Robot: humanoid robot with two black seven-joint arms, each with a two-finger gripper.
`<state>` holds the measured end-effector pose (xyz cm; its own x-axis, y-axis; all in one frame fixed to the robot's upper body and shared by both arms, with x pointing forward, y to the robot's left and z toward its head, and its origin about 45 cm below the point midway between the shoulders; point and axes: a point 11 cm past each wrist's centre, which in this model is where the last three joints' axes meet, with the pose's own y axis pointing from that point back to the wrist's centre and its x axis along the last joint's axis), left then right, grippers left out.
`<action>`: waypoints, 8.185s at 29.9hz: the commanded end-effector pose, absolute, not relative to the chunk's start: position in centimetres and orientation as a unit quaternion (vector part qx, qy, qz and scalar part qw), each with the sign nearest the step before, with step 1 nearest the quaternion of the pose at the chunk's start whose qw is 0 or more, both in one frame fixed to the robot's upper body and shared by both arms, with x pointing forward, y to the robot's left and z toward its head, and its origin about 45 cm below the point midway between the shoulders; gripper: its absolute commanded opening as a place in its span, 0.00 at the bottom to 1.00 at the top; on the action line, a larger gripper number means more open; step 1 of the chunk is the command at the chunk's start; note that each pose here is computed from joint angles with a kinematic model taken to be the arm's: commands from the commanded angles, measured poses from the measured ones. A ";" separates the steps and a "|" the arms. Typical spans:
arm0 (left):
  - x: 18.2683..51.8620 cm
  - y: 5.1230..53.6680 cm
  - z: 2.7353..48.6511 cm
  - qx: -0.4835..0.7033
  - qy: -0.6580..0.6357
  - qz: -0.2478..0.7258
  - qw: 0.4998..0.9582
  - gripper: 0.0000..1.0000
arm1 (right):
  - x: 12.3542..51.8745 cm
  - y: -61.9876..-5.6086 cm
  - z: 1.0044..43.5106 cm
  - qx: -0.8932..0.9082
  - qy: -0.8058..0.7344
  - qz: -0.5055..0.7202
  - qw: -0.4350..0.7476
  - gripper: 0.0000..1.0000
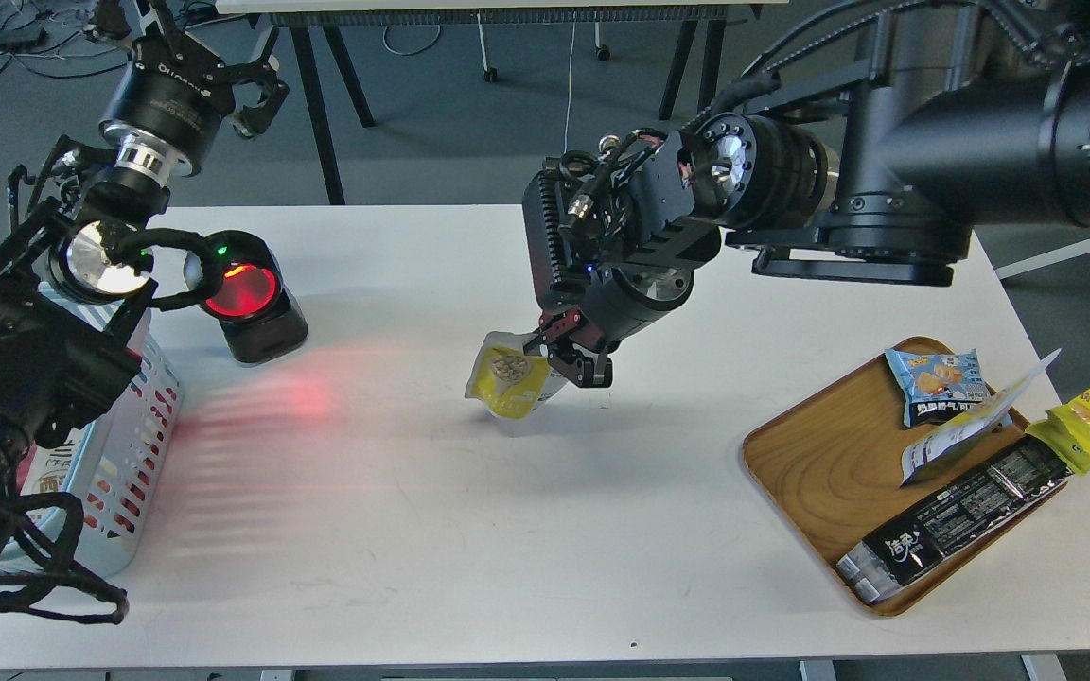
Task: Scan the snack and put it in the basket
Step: 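Lift the pouch and carry it toward the table center, lowering it, then release the pouch upright on the table and raise the right gripper, then reach the left gripper to the standing pouch and grasp it, then carry the pouch with the left gripper in front of the barcode scanner, then lift the pouch over the blue basket and drop it inside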
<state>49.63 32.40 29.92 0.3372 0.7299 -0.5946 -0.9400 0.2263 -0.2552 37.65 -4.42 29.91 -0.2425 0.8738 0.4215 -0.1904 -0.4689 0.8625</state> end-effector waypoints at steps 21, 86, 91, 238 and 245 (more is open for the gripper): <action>49.6 32.4 29.9 -0.295 0.178 0.547 0.763 1.00 | 37.8 -4.7 29.0 0.494 0.350 0.701 0.378 0.14; 32.6 12.4 26.8 0.333 -0.566 -0.053 0.752 0.94 | 49.6 -38.0 31.0 0.785 -0.610 -0.027 -0.103 0.99; 32.4 12.4 25.0 0.357 -0.592 -0.070 0.719 0.94 | 48.8 -38.5 29.3 0.778 -0.614 -0.053 -0.126 0.99; 29.5 49.9 41.6 0.648 -0.471 0.147 0.581 0.00 | 47.5 -42.2 30.5 0.761 -0.627 -0.052 -0.159 1.00; 28.4 51.6 39.2 0.660 -0.456 0.136 0.582 0.00 | 47.5 -42.1 30.3 0.762 -0.626 -0.054 -0.159 1.00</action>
